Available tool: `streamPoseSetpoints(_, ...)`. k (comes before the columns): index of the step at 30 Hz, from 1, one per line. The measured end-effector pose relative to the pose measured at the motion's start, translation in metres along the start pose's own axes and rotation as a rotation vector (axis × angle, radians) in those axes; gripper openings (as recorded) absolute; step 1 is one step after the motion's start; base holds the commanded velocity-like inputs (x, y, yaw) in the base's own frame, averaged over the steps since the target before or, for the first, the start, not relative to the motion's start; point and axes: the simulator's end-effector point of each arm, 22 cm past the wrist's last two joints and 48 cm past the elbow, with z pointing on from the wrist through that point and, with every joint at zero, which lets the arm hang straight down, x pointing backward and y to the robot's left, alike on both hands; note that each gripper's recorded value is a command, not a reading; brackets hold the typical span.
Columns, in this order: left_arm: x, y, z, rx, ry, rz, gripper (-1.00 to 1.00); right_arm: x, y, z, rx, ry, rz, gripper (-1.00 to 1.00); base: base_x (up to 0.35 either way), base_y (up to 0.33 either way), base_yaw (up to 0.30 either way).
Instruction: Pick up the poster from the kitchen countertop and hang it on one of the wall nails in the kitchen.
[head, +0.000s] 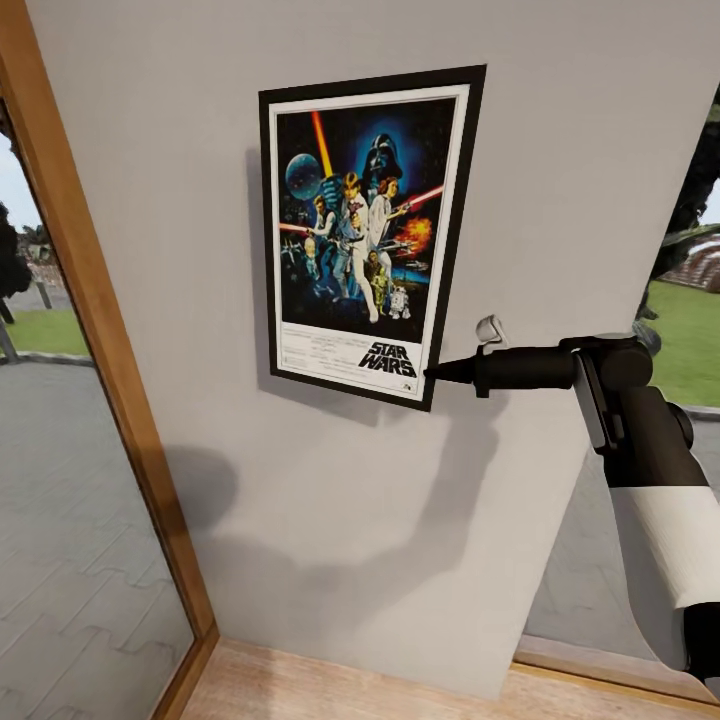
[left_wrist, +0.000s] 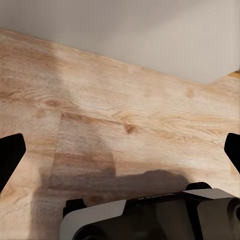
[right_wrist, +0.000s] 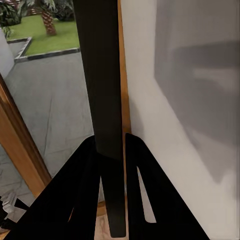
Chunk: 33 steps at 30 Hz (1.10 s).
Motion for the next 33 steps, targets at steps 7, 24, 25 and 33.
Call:
streamPoseSetpoints(7,-0.0001,0.0,0.0001,0.0,0.0,0.0,1.0,0.0,-0.0001,0.0001,0.0,0.0,0.0,-1.0,0.016,0.0,0.0)
streamPoseSetpoints(24,0.0,0.0,0.0001,0.0,0.0,0.0,1.0,0.0,-0.0001,0.0001,0.0,0.0,0.0,-1.0,0.001,0.0,0.0)
streamPoseSetpoints(25,0.0,0.0,0.0001,0.0,0.0,0.0,1.0,0.0,-0.0001,0.0001,0.0,0.0,0.0,-1.0,0.0,0.0,0.0)
streamPoseSetpoints(33,0.0,0.0,-0.0002,0.0,0.0,0.0,1.0,-0.0003,0.0004,-0.0002,0.0,0.0,0.0,-1.0,0.066,0.0,0.0)
